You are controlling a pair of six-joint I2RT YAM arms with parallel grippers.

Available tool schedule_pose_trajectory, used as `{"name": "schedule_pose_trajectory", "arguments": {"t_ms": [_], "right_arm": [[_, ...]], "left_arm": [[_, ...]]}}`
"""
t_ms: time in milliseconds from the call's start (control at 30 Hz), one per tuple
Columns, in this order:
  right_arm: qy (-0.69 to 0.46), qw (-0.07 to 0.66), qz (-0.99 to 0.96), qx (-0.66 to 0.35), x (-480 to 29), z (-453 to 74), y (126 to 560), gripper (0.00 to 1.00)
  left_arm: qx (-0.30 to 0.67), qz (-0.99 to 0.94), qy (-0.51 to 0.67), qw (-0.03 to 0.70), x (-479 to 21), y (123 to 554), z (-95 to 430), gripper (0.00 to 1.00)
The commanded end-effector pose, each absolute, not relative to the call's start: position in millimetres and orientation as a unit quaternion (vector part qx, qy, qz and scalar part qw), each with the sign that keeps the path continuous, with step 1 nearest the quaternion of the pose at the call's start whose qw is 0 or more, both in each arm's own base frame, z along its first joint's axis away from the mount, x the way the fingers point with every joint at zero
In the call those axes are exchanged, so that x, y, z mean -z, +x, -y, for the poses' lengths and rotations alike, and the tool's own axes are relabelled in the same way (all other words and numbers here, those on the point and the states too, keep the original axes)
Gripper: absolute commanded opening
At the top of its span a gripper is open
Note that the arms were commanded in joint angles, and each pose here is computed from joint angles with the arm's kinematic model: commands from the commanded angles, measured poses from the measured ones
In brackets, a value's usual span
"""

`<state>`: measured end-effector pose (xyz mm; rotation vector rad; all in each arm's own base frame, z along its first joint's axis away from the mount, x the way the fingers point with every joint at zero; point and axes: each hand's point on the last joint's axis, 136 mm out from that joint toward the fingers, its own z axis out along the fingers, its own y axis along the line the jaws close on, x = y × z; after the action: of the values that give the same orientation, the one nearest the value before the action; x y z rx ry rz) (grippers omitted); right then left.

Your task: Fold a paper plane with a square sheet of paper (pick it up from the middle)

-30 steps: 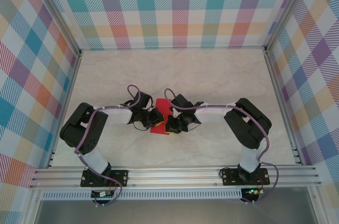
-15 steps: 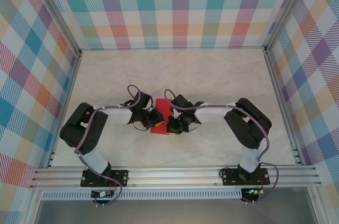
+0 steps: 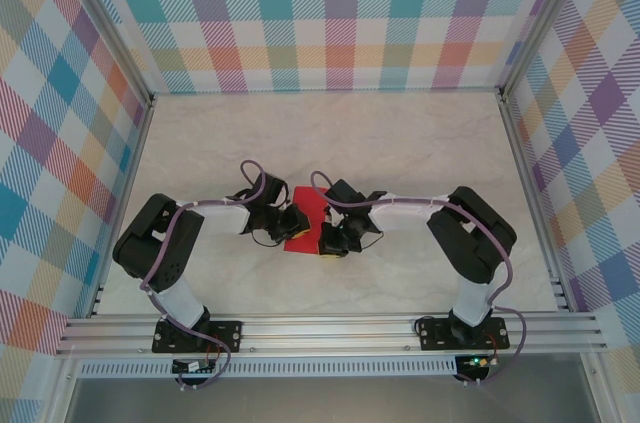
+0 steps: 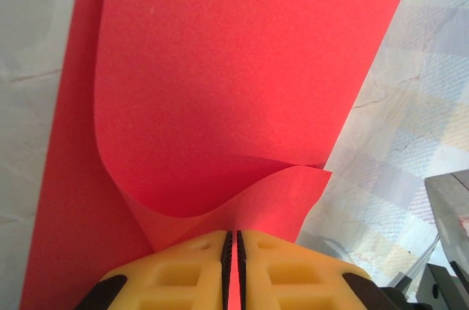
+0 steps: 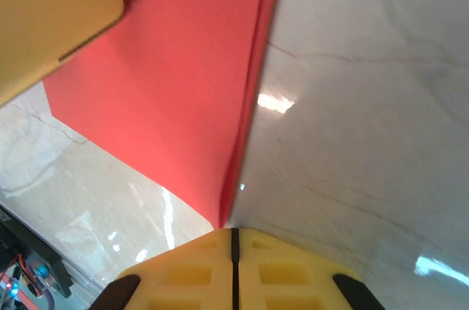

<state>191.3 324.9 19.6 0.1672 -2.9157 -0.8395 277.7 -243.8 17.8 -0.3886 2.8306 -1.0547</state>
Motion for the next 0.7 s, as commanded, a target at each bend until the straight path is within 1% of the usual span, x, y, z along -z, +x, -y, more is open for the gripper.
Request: {"name": "schedule_pose_trajectory", "arguments": {"t_ms": [0,100,367,667], "right_arm": [[0.07,0.01,0.956,0.285,-47,-331,202,0.08],[0.065,-0.012,0.953,0.297,-52,-339,213,0.08],[0.064,0.005,0.949,0.308,-38,-354,219,0.08],[0.056,0.037,0.961,0.268,-7,-337,205,0.08]], "left_arm": [[0.312,-0.94,-0.136,0.032,-1,267,232,0.14],[0.312,-0.94,-0.136,0.032,-1,267,232,0.14],[0.314,-0.939,-0.135,0.032,-2,266,232,0.14],[0.32,-0.937,-0.133,0.039,-7,270,235,0.14]]}}
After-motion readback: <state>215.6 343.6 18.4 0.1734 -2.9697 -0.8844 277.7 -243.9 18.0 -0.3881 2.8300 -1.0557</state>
